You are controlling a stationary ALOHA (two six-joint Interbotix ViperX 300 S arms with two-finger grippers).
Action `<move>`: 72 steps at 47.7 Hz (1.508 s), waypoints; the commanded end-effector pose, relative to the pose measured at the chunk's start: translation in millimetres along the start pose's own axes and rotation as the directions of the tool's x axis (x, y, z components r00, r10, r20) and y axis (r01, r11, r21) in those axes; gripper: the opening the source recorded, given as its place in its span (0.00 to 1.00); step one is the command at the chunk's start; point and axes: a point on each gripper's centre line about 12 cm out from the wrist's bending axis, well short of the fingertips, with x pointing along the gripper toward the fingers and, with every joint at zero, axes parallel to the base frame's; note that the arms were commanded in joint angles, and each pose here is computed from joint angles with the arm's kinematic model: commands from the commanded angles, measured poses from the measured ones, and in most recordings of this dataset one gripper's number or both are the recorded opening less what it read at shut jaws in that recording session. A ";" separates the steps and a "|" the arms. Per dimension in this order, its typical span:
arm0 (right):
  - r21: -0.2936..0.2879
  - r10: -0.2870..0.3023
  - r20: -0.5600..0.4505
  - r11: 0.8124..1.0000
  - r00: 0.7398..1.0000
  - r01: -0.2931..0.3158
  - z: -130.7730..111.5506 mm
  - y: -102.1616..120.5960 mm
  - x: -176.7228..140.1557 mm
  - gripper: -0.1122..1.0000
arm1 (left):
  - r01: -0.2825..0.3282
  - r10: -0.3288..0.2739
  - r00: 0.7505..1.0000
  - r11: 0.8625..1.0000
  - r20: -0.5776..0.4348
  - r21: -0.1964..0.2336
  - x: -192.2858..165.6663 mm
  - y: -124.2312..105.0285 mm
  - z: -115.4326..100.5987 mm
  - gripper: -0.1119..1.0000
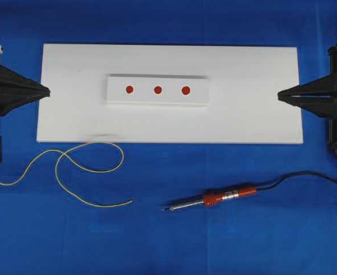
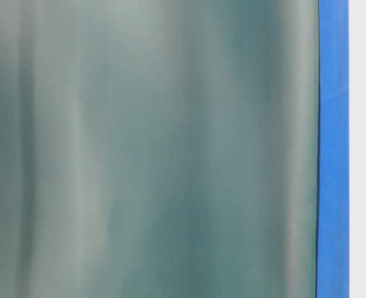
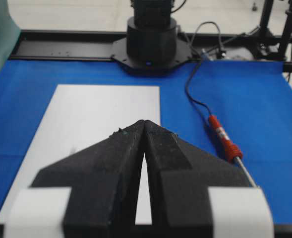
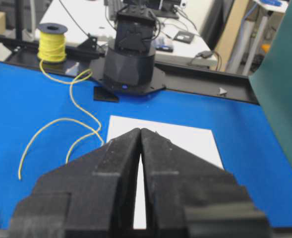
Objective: Touch the tip of the soldering iron to the tip of the solder at the mark.
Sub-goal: 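Move both grippers down toward the yellow solder and red soldering iron, then grasp the yellow solder with left gripper and soldering iron handle with right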
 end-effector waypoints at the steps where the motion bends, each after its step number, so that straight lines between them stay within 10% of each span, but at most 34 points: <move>1: 0.022 0.007 0.029 1.000 1.000 -0.008 12.0 1.6 3.8 0.10 | 0.020 -0.020 1.000 1.000 0.008 -0.017 4.4 -4.1 6.5 0.10; 19: 0.151 0.160 -0.061 0.977 0.985 -0.149 1.5 33.9 10.0 0.06 | 0.176 -0.179 0.983 0.983 -0.045 -0.057 8.9 -37.6 -7.0 0.10; 31: 0.226 0.265 -0.145 0.947 0.953 -0.229 -19.3 59.4 14.5 0.35 | 0.280 -0.286 0.951 0.958 -0.115 -0.066 21.7 -66.2 -31.3 0.13; 43: 0.286 0.282 -0.320 0.939 0.904 -0.192 -68.6 73.2 32.3 0.91 | 0.300 -0.316 0.911 0.948 -0.265 -0.102 37.2 -81.9 -77.4 0.73; 47: 0.297 0.276 -0.360 0.940 0.891 -0.171 -86.4 75.3 36.8 0.90 | 0.303 -0.324 0.891 0.946 -0.317 -0.114 43.4 -87.9 -97.3 0.87; 72: 0.308 0.225 -0.440 0.947 0.869 -0.090 -182.0 87.4 48.7 0.88 | 0.335 -0.352 0.817 0.935 -0.457 -0.122 54.9 -111.1 -193.3 0.79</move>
